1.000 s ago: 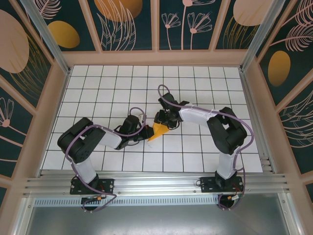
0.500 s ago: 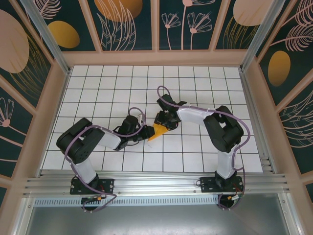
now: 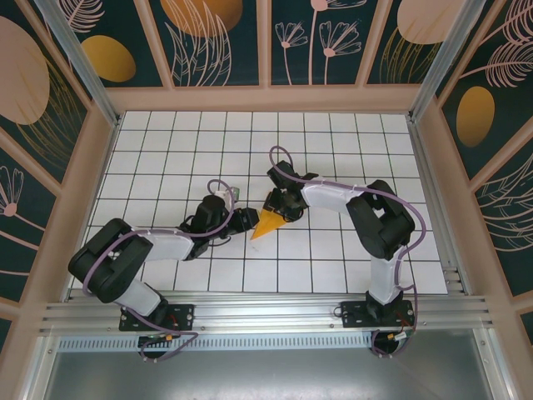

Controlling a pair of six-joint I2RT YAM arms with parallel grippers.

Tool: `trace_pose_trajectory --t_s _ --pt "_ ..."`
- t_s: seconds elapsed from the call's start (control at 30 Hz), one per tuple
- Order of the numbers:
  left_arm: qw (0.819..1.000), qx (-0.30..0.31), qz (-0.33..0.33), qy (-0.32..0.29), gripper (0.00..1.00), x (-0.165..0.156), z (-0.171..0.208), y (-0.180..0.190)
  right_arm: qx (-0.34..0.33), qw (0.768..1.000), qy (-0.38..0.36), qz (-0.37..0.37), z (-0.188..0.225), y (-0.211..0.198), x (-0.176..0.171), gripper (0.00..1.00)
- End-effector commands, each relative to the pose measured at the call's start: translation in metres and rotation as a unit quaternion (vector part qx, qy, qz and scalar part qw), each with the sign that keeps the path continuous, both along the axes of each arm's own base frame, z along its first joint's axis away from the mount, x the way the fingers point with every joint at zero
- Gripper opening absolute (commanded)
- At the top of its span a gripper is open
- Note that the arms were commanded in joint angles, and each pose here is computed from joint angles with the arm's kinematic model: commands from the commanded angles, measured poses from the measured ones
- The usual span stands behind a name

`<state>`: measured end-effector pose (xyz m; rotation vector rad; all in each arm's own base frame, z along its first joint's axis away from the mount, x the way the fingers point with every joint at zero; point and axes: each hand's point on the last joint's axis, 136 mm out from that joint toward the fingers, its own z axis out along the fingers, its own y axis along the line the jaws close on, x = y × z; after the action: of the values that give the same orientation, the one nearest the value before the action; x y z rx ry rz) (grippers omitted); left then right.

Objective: Fold a paper plane with a square sheet of paper (pick it up from the middle)
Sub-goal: Fourth fold the wing at the center of the table.

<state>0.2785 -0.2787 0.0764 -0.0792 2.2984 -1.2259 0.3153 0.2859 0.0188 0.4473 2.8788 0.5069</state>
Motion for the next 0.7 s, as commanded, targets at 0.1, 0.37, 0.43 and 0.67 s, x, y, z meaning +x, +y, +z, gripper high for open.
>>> trace_pose_trajectory --t_s 0.1,0.37,0.43,0.67 --pt "0.999 -0.008 -0.05 -0.012 0.26 -0.006 -0.002 -0.015 -0.105 0.99 0.093 -0.024 -0.06 -0.049 -0.041 0.57" --pt "0.998 -0.004 -0.067 0.001 0.17 -0.002 -0.012 -0.027 -0.104 0.989 0.099 -0.022 -0.063 -0.049 -0.043 0.57" --pt "0.998 -0.001 -0.065 0.003 0.16 0.0 -0.014 -0.028 -0.106 0.989 0.1 -0.022 -0.064 -0.05 -0.044 0.57" --pt "0.998 0.026 -0.055 0.021 0.14 0.004 -0.033 -0.024 -0.116 0.987 0.105 -0.022 -0.069 -0.053 -0.047 0.58"
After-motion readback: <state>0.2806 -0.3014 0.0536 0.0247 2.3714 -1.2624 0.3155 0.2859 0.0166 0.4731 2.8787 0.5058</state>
